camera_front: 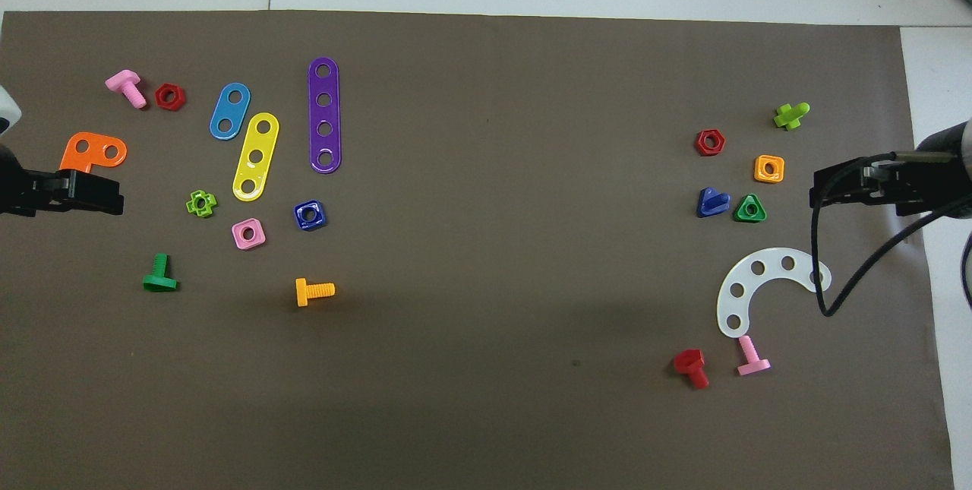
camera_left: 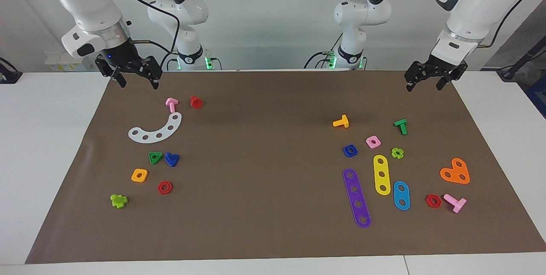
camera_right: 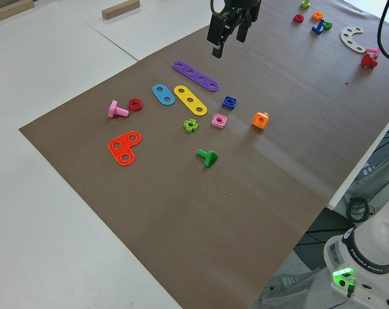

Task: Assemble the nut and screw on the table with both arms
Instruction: 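Move the right gripper toward the blue triangular piece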

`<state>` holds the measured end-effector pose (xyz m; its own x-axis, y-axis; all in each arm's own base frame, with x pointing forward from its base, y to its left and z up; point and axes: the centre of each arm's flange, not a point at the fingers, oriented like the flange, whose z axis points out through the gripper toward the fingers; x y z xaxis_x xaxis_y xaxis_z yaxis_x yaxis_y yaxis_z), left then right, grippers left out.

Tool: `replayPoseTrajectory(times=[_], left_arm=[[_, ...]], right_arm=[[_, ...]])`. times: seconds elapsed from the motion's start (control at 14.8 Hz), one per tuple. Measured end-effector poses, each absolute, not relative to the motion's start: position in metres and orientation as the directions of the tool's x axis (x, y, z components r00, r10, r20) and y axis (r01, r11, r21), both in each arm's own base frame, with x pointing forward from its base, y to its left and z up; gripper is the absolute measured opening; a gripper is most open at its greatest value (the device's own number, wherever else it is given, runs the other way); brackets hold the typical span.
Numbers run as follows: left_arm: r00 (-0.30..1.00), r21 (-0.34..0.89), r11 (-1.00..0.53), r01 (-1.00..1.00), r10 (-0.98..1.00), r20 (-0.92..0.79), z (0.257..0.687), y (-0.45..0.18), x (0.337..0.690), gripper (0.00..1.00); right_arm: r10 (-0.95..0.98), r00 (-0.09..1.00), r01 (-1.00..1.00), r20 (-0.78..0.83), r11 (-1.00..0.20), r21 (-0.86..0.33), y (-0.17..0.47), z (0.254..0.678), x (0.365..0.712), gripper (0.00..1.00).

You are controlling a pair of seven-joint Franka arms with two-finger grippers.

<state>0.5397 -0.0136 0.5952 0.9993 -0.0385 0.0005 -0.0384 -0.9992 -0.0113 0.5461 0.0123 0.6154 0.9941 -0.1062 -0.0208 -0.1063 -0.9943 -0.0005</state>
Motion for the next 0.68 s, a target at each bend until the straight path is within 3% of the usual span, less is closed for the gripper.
replayPoseTrajectory(times=[0.68], left_arm=[[0.999, -0.011, -0.999, -0.038, -0.038, 0.001, 0.595, -0.014, 0.54, 1.0]], right_arm=[[-0.141, 0.99, -0.141, 0.027, -0.99, -0.008, 0.012, 0.598, 0.551, 1.0]])
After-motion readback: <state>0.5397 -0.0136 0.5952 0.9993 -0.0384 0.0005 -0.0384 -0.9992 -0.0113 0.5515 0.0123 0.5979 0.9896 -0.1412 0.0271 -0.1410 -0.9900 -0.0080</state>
